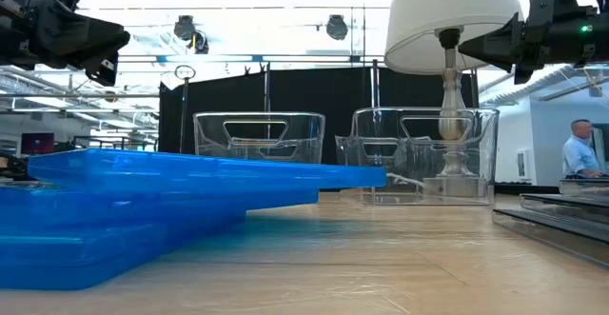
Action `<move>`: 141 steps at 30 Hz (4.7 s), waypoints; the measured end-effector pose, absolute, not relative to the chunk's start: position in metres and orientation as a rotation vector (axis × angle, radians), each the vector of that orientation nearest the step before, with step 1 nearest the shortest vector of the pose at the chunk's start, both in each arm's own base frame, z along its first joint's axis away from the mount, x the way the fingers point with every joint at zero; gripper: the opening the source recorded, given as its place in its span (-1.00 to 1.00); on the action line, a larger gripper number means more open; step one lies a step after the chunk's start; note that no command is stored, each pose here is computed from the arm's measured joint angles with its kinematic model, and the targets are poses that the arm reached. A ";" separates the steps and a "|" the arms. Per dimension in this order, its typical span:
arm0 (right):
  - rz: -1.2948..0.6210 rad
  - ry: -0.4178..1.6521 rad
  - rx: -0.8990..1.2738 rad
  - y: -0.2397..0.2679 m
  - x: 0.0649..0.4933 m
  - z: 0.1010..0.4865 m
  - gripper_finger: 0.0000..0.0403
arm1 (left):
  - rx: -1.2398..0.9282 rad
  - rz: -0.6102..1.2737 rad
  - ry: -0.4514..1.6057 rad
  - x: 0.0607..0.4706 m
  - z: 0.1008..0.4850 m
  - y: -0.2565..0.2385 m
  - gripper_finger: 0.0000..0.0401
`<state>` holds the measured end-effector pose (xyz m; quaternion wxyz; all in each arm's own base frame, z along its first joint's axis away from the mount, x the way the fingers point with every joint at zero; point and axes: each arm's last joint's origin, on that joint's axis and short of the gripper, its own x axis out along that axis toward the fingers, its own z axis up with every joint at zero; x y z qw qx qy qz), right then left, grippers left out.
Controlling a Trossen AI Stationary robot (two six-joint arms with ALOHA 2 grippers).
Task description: Pick & place jewel cases by type
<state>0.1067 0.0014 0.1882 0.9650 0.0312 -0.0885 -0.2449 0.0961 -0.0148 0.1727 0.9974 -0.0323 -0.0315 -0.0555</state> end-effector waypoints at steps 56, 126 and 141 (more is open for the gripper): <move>-0.496 -0.179 0.063 0.001 0.107 0.188 -1.00 | -0.065 -0.111 -0.063 0.096 0.173 -0.015 -0.69; -0.510 0.064 -0.171 0.002 0.110 0.188 -1.00 | -0.048 0.063 -0.144 0.104 0.182 -0.011 -0.69; -0.492 0.552 -0.082 0.020 0.119 0.303 -1.00 | 0.034 0.041 -0.074 0.123 0.176 -0.015 -0.69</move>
